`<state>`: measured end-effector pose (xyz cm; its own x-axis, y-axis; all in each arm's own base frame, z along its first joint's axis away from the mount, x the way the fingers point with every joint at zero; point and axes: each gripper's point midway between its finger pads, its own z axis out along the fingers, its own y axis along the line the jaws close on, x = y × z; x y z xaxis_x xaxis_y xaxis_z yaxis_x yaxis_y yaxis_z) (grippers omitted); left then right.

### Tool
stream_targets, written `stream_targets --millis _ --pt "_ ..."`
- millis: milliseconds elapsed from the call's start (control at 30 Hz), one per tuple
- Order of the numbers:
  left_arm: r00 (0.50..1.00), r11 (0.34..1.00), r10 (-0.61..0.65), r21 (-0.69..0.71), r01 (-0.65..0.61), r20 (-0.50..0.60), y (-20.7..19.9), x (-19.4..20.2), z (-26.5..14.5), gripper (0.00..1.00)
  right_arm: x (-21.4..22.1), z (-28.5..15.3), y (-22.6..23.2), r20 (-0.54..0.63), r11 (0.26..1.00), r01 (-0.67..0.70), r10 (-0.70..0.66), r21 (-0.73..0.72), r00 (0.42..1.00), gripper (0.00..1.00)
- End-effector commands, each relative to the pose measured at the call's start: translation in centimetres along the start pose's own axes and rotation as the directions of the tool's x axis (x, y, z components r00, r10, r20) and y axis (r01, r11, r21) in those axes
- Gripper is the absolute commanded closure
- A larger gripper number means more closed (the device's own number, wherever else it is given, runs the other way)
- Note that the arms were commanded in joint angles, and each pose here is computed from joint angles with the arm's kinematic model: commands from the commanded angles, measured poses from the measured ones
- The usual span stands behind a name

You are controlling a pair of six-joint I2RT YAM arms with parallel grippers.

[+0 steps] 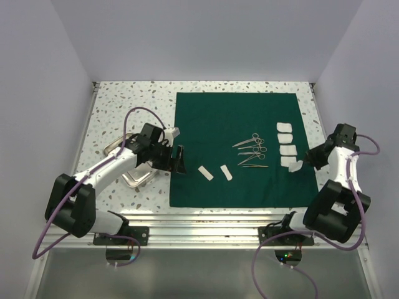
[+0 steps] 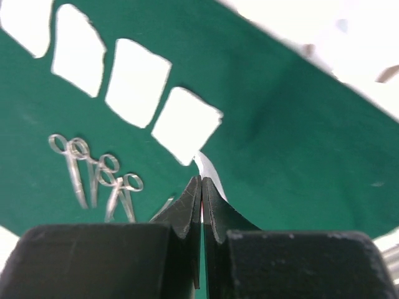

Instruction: Prepare the surgical pack

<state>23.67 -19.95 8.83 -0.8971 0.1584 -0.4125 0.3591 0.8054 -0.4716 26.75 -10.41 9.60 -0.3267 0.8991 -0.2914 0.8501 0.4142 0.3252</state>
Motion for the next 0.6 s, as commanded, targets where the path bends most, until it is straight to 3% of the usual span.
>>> stream_targets --millis 0,367,567 --pt "1.000 1.000 0.023 0.019 -0.024 0.017 -0.2 -0.5 0.4 0.12 -0.5 0.3 2.7 -0.023 0.994 -0.047 0.045 -0.099 0.999 1.00" --pt "1.000 1.000 0.028 0.007 -0.028 0.010 0.0 -0.6 0.4 0.12 -1.4 3.8 5.6 -0.002 0.969 -0.146 0.149 -0.197 0.989 1.00" --pt "1.000 1.000 0.027 -0.002 -0.027 0.006 0.3 -0.5 0.4 0.12 -1.7 5.2 5.0 0.028 0.968 -0.185 0.192 -0.172 0.981 1.00"
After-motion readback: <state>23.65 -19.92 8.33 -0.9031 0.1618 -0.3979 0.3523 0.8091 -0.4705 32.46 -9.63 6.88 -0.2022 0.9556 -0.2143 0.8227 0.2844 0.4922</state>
